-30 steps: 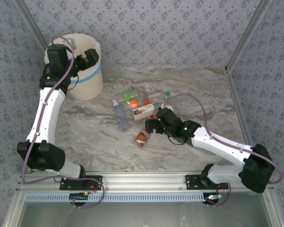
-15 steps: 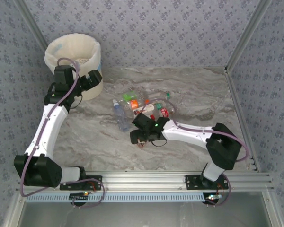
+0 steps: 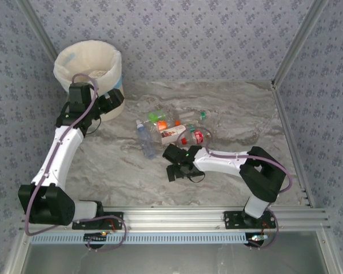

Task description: Put the plastic bottles in the bin

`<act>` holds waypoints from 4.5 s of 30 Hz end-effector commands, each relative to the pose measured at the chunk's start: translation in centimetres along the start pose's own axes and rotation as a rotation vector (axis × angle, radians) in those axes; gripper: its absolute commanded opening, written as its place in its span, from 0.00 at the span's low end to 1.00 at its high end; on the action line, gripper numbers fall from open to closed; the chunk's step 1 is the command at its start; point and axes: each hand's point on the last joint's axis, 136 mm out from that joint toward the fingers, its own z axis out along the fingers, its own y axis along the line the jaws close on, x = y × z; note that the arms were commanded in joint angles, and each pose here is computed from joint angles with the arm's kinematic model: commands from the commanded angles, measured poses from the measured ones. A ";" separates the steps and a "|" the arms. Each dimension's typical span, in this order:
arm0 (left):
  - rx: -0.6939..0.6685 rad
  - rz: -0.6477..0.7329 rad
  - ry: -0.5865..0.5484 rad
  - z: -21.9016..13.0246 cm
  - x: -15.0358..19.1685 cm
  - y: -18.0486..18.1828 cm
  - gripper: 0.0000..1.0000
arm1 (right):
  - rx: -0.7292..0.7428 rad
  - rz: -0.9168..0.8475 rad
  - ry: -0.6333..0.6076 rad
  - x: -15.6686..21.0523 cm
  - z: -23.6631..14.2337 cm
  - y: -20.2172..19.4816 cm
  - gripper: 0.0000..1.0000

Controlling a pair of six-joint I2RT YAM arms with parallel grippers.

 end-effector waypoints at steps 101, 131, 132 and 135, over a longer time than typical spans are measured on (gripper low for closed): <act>0.164 0.403 -0.354 -5.4 -5.8 -13.9 0.00 | -0.035 0.412 -0.932 -11.8 -18.4 -15.7 1.00; -0.264 0.154 -0.601 -2.3 -24.0 -3.0 0.00 | -0.102 0.376 -0.942 -11.1 -19.0 -14.9 1.00; -0.253 0.119 -0.602 -2.0 -24.7 -2.4 0.00 | -0.102 0.374 -0.939 -11.0 -19.0 -14.9 1.00; -0.231 0.049 -0.598 -1.2 -26.3 -1.4 0.01 | -0.093 0.375 -0.928 -10.7 -18.9 -15.1 1.00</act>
